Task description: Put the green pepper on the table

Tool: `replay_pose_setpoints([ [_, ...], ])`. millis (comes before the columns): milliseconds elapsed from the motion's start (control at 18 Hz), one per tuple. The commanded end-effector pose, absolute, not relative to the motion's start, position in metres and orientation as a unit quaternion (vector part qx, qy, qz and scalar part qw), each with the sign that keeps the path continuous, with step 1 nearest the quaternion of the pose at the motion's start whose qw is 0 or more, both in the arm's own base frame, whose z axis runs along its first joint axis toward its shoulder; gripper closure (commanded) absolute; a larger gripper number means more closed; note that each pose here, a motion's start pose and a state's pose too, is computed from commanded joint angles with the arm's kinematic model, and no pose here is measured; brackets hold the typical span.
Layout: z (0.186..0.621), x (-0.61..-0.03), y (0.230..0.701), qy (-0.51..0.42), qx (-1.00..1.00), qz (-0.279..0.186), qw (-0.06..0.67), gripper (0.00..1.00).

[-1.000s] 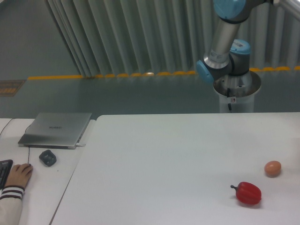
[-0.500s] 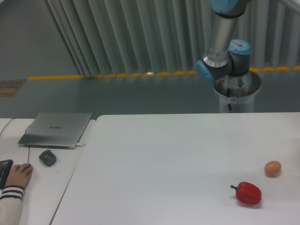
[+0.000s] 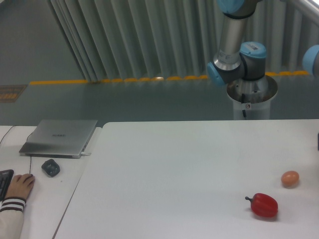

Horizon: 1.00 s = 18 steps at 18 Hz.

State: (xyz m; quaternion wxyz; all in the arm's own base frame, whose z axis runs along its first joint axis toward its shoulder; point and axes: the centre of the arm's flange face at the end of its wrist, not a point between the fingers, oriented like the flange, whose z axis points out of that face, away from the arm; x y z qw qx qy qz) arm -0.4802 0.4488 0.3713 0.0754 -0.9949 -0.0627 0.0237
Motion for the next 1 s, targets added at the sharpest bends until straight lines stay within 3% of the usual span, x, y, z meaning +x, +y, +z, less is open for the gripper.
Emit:
replay_pose_setpoints([
  [500, 0.320, -0.459, 0.476, -0.060, -0.997, -0.012, 0.049, 0.48],
  [833, 0.312, -0.460, 0.476, -0.062, -0.997, -0.016, 0.044, 0.46],
  [1000, 0.310, -0.460, 0.477, -0.061, -0.997, -0.018, 0.043, 0.32],
])
